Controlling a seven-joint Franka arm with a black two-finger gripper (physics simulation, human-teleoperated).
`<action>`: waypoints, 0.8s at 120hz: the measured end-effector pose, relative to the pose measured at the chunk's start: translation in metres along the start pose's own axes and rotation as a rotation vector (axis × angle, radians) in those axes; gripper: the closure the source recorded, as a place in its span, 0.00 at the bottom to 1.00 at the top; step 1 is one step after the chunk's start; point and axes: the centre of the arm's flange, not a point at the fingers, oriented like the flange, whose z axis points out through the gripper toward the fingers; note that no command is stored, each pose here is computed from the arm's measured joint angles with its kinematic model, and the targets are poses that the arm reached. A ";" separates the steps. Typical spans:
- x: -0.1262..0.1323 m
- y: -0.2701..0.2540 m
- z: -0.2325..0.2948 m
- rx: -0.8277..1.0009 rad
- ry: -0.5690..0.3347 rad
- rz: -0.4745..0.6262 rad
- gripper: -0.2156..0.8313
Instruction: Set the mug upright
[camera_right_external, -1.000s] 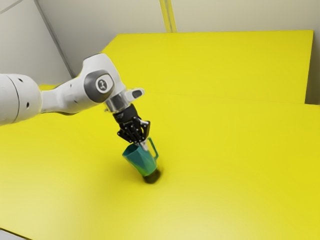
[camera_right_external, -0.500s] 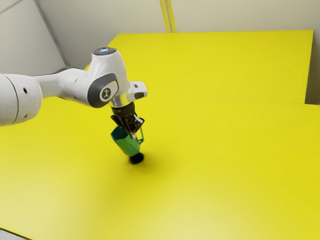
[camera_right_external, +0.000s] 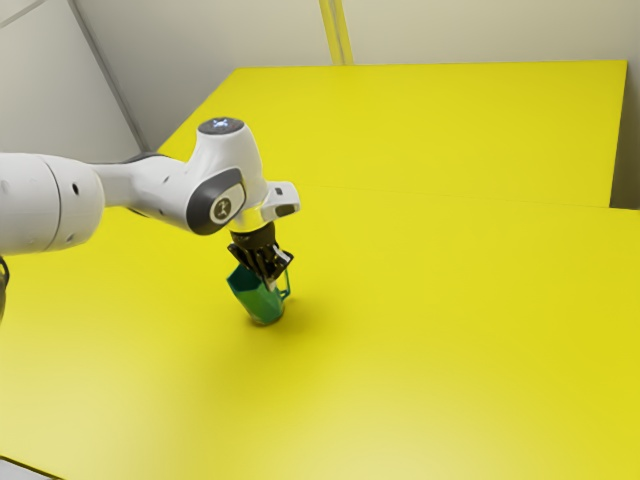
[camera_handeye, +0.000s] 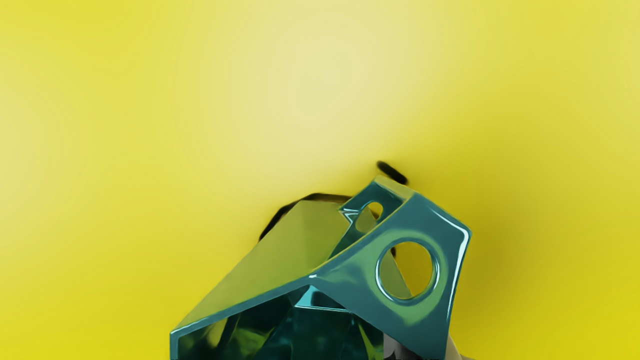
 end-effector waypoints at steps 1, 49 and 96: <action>0.000 0.000 0.000 0.000 0.000 0.000 0.90; -0.008 0.002 -0.050 -0.001 0.054 0.008 0.32; 0.011 0.035 -0.189 0.008 0.201 0.068 0.22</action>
